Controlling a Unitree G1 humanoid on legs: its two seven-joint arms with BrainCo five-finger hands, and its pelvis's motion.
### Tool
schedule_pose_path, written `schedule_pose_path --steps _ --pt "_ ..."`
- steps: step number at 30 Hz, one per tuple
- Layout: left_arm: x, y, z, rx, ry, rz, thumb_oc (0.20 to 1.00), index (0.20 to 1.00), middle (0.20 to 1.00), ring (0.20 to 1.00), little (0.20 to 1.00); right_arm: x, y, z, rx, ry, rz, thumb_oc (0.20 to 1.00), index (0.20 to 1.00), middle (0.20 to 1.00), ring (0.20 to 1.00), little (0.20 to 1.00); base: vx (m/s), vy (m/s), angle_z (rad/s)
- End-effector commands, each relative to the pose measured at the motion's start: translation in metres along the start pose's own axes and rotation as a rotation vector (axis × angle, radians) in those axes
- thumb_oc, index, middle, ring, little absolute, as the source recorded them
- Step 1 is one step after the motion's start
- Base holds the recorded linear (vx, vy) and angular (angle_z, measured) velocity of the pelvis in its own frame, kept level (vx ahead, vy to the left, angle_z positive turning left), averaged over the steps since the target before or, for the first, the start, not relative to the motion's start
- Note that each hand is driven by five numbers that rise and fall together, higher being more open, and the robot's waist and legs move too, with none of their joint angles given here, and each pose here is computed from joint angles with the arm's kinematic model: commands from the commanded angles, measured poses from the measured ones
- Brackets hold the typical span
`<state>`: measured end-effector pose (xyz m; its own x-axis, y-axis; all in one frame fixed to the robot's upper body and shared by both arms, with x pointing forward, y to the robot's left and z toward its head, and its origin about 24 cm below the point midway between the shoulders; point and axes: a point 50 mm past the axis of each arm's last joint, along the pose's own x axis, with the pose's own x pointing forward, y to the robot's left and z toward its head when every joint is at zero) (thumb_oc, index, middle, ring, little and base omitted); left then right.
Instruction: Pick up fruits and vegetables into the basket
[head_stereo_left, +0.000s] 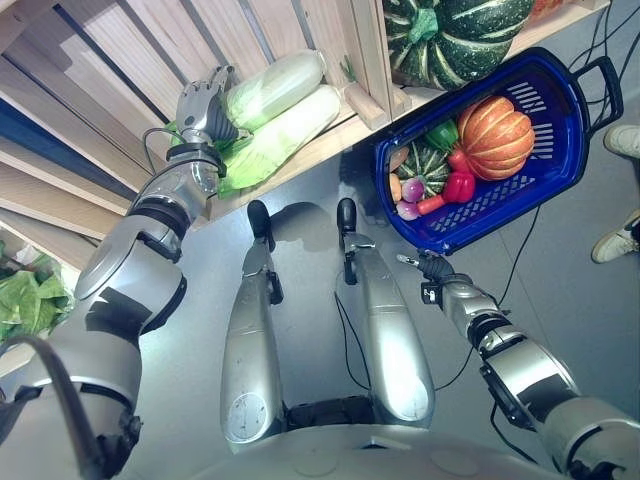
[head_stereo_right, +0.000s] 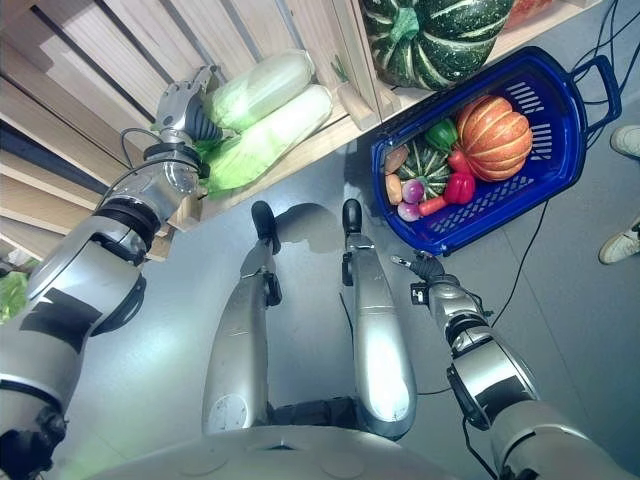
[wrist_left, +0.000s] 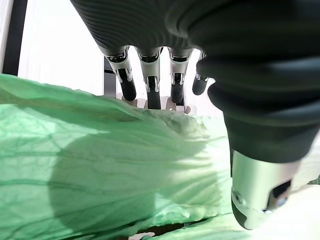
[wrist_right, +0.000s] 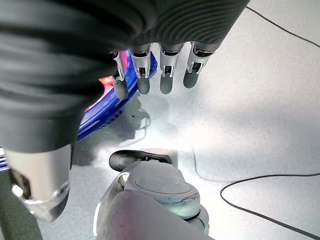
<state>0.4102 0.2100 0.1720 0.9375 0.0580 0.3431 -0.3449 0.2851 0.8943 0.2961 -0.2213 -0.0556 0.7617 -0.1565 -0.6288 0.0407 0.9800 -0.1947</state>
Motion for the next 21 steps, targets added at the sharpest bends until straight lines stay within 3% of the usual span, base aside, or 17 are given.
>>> schedule_pose_path --steps 1,21 --pt "0.0026 0.0154 -0.0293 -0.030 0.206 0.052 1.000 1.000 1.000 1.000 1.000 -0.0021 0.0063 -0.0157 0.019 0.048 0.007 1.000 1.000 1.000 1.000 1.000 0.00 0.000 0.00" --pt "-0.0019 0.0063 -0.0379 0.027 0.264 -0.055 1.000 1.000 1.000 1.000 1.000 -0.0013 0.0070 -0.0107 0.016 0.034 0.013 1.000 1.000 1.000 1.000 1.000 0.00 0.000 -0.01"
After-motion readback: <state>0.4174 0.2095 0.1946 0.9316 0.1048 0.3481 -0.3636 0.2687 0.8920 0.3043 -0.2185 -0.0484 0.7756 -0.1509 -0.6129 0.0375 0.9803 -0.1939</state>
